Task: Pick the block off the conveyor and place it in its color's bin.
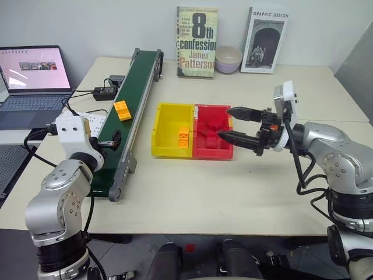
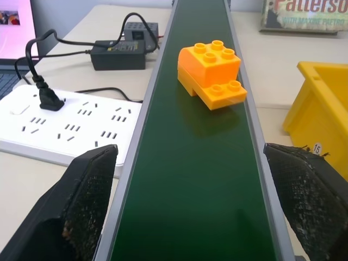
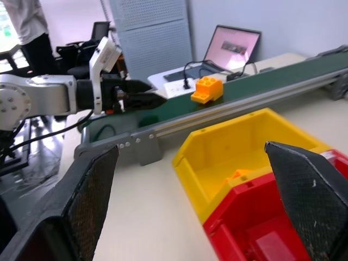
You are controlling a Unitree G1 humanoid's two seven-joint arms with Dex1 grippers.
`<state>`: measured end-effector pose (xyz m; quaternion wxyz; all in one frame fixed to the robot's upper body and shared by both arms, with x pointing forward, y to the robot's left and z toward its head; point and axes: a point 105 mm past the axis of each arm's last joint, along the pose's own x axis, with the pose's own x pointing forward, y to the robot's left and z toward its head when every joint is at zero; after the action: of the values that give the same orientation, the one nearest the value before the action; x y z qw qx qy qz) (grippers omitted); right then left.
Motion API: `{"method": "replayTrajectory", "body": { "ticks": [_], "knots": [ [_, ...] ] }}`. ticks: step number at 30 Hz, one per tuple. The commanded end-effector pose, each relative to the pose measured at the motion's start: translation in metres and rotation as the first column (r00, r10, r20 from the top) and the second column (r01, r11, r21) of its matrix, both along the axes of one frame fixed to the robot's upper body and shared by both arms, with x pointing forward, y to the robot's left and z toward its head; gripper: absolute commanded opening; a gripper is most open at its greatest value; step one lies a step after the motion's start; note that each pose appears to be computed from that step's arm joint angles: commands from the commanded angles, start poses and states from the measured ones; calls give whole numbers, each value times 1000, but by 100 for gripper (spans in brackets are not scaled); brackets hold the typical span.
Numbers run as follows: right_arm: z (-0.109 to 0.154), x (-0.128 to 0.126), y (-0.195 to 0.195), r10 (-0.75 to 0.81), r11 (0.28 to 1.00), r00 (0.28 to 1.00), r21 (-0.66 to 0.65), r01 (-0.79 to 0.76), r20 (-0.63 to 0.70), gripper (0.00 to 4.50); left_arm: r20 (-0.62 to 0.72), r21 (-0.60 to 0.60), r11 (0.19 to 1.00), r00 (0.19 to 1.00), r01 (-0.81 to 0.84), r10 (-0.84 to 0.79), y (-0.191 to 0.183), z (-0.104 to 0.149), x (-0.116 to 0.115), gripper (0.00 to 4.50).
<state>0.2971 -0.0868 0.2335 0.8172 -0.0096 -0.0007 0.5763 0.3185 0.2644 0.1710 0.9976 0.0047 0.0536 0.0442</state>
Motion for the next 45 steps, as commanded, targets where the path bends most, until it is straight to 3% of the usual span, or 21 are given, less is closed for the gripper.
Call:
{"method": "replayTrajectory", "body": {
  "ticks": [1, 11, 15, 21, 32, 42, 45],
  "knots": [
    [9, -10, 3, 46, 999, 998, -1, -46, 41, 450, 36, 7, 1000, 999, -2, 2, -1, 7, 2, 449],
    [7, -26, 9, 97, 995, 995, -26, -96, 24, 450, -7, -23, 998, 998, 58, -58, -17, -6, 27, 449],
    [6, -27, 9, 84, 996, 996, -25, -83, 21, 450, -15, -19, 1000, 1000, 7, -7, -9, -9, 31, 449],
    [7, -26, 3, 58, 998, 998, -26, -58, 22, 450, -22, -101, 987, 992, -129, 127, 3, -9, 13, 343],
    [12, -22, 2, 47, 999, 999, -21, -46, 28, 450, -86, -139, 979, 987, -146, 135, -9, -22, 0, 156],
    [12, -20, 1, 23, 1000, 999, -21, -22, 36, 450, -91, -87, 983, 984, -162, 154, 1, -19, 1, 155],
    [13, -20, -1, 4, 1000, 999, -19, -3, 49, 450, -40, -27, 993, 993, -111, 110, 9, 7, 14, 155]
  ]
}}
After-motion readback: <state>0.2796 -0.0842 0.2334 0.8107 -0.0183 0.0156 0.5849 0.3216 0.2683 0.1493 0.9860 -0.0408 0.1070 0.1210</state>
